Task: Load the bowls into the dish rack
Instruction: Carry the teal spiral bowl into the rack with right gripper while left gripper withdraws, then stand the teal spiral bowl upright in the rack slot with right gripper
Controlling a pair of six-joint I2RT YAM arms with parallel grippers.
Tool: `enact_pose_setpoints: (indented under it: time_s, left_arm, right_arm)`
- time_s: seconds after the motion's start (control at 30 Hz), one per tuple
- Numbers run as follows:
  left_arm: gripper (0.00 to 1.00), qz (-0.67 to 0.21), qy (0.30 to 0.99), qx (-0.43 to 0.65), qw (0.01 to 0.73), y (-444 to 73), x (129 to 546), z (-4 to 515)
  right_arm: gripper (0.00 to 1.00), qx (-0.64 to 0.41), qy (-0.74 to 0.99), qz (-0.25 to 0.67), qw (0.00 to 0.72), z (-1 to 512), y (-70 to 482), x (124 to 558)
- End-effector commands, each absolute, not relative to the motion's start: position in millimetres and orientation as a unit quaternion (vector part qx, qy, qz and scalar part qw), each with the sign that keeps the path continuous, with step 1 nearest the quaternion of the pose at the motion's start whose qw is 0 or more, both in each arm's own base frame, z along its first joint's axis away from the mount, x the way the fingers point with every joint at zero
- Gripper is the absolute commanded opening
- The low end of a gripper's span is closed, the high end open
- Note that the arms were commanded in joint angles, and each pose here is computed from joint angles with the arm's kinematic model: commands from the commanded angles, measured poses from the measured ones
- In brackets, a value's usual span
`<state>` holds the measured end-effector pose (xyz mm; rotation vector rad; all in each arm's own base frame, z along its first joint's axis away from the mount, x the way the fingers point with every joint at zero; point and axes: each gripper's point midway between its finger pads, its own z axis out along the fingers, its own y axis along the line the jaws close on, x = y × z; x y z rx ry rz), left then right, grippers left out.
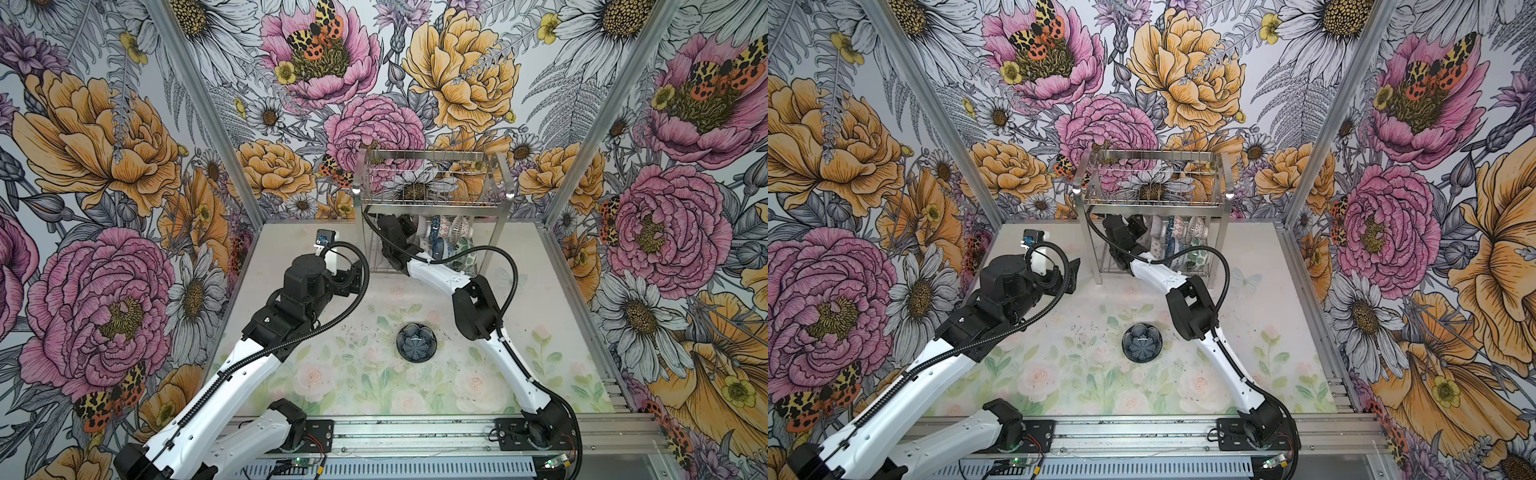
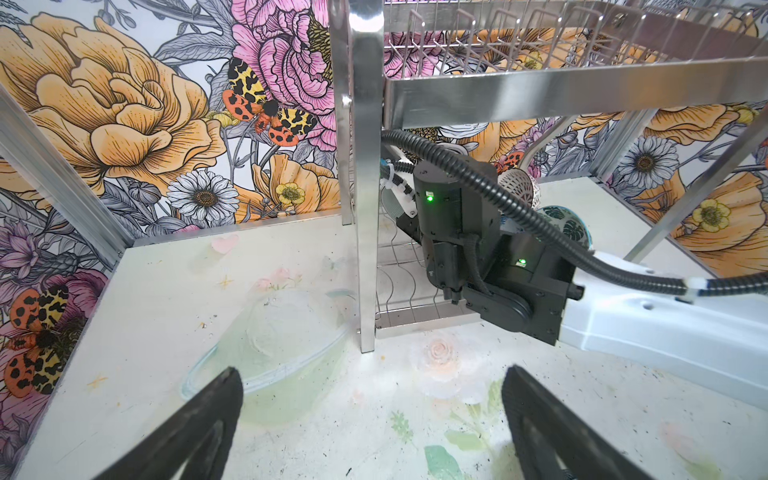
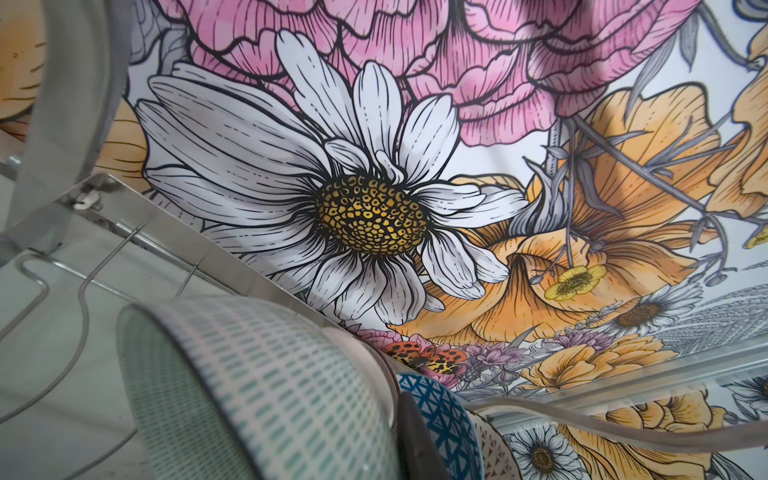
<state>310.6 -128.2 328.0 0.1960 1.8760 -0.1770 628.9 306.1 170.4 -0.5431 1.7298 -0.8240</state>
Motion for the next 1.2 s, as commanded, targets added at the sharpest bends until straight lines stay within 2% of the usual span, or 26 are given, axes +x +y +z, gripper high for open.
enact_pose_setpoints:
  time_s: [0.0,0.6,1.17]
  left_arm:
    - [0.99,-0.07,0.805,0.076,0.584,-124.0,313.3,326.7]
    - [0.99,-0.07,0.809,0.075,0.578,-124.0,318.0,319.3]
    - [0.99,-0.068,0.814,0.072,0.573,-122.0,322.1,313.5]
  right_arm:
    - [0.0,-0.202,0.723,-0.351,0.56,187.8,303.1,636.4]
    - [0.0,-0.205,0.719,-0.304,0.591,158.3,304.9,665.2]
    - [0.0,-0.247,0.718,-0.292,0.581,139.1,316.6,666.5]
